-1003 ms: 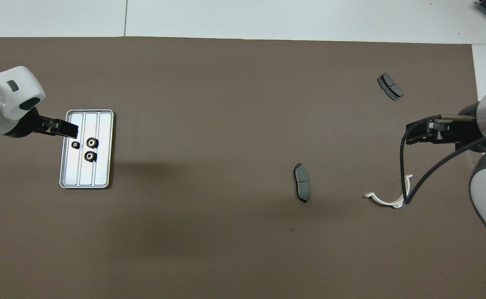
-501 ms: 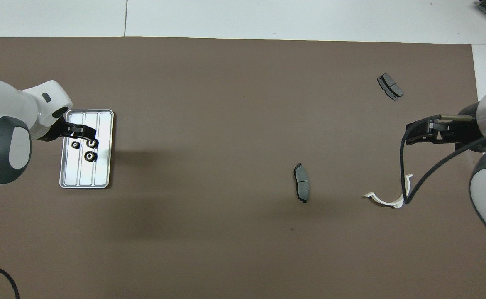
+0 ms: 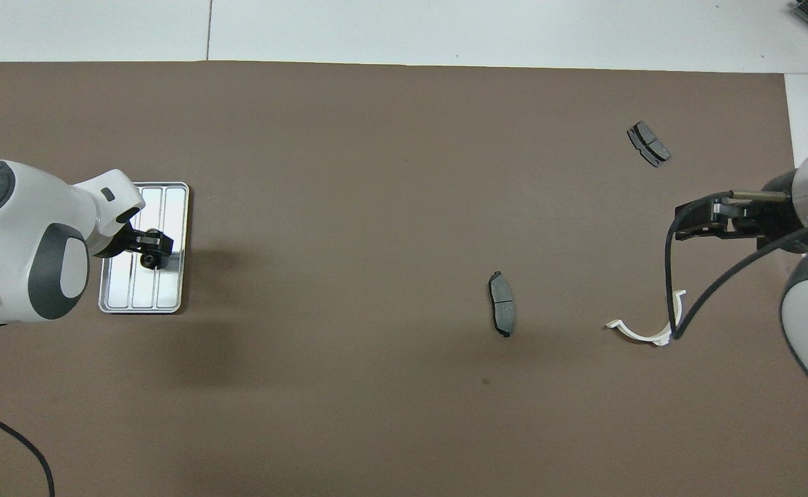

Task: Place bearing gear from tray to pile
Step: 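Lower the left gripper and grasp a black gear in the tray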

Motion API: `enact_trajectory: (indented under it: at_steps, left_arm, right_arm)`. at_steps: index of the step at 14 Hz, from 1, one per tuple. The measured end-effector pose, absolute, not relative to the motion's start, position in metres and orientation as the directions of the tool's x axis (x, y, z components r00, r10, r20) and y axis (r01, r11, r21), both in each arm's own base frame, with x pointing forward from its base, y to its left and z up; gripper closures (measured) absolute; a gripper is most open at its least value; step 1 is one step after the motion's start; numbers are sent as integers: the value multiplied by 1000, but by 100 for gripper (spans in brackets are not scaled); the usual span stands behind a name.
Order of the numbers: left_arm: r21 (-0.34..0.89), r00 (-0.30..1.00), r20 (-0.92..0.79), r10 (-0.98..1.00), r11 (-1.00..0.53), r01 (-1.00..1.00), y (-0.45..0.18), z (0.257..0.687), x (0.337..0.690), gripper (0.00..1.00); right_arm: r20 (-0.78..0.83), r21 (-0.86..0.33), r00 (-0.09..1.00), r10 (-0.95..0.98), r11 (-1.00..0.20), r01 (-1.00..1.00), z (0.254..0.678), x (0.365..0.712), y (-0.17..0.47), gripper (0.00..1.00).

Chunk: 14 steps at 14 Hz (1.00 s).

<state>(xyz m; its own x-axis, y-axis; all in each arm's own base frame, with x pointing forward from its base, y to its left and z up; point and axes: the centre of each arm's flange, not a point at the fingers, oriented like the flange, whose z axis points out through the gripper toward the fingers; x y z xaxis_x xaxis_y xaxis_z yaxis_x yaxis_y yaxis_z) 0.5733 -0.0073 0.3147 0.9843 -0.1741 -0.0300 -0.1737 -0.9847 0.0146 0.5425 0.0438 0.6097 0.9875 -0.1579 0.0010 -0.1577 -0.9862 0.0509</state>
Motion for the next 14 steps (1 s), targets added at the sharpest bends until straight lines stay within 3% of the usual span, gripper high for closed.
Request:
enact_trajectory:
  at_steps: [10,14]
  left_arm:
    - [21,978,-53,-202,-979,-201,10,303,565,34]
    - [21,977,-51,-209,-978,-208,6,300,562,44]
  right_arm:
    - [1,51,987,-158,-986,-158,610,542,44,0]
    - [1,51,987,-158,-986,-158,610,542,44,0]
